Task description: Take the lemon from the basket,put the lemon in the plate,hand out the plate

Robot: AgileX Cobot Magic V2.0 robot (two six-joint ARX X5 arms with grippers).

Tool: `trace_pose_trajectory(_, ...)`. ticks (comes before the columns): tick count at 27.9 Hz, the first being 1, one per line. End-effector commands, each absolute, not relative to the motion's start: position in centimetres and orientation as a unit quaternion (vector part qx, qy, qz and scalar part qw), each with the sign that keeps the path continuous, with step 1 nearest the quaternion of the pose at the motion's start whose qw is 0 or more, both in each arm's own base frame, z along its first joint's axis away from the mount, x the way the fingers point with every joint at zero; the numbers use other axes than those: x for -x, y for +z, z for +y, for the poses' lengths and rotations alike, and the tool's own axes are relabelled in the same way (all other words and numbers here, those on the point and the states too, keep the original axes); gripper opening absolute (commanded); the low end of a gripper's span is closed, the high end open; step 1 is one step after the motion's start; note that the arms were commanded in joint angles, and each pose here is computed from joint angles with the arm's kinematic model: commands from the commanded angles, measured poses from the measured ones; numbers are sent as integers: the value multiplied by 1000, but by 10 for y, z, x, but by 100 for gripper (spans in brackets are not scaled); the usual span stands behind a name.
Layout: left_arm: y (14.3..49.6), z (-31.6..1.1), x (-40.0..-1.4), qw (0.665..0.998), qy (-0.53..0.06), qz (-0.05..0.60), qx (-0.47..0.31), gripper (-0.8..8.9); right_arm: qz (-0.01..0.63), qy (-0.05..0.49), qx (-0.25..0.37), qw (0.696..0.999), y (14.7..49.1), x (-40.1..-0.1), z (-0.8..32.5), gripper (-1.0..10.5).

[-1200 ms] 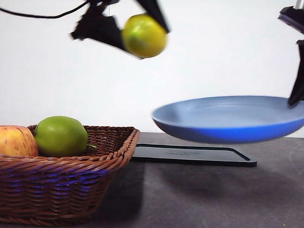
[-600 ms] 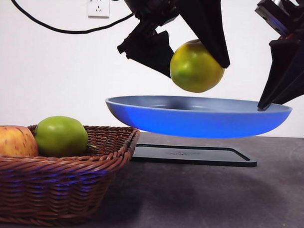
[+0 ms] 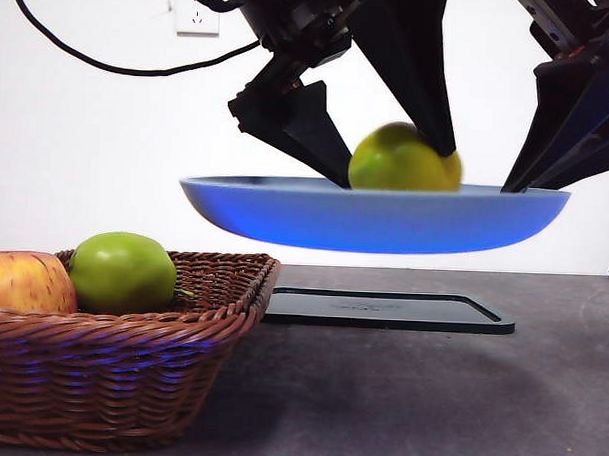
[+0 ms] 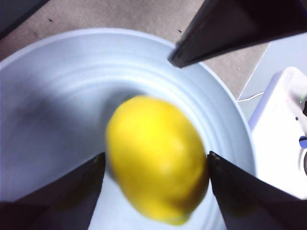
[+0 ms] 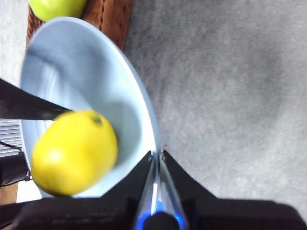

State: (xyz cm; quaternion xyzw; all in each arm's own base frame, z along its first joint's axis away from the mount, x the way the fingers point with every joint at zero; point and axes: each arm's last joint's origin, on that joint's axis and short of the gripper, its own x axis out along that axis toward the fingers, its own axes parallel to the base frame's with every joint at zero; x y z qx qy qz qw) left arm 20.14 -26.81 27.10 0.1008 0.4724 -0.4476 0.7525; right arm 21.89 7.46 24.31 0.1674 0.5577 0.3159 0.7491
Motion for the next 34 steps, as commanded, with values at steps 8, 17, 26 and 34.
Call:
trace_pose_trajectory(8, 323, -250, -190, 762, -457, 448, -100, 376, 549, 275, -167, 771, 245, -227, 67, 3)
trace_pose_trajectory(17, 383, -199, -149, 778, -479, 395, -97, 376, 538, 223, -203, 787, 248, -281, 40, 3)
trace_pose_trajectory(26, 400, -175, -130, 785, -486, 374, -90, 376, 537, 204, -224, 787, 245, -361, 40, 3)
trace_pose_trajectory(34, 400, -175, -130, 786, -486, 371, -89, 376, 553, 182, -251, 773, 219, -416, 43, 3)
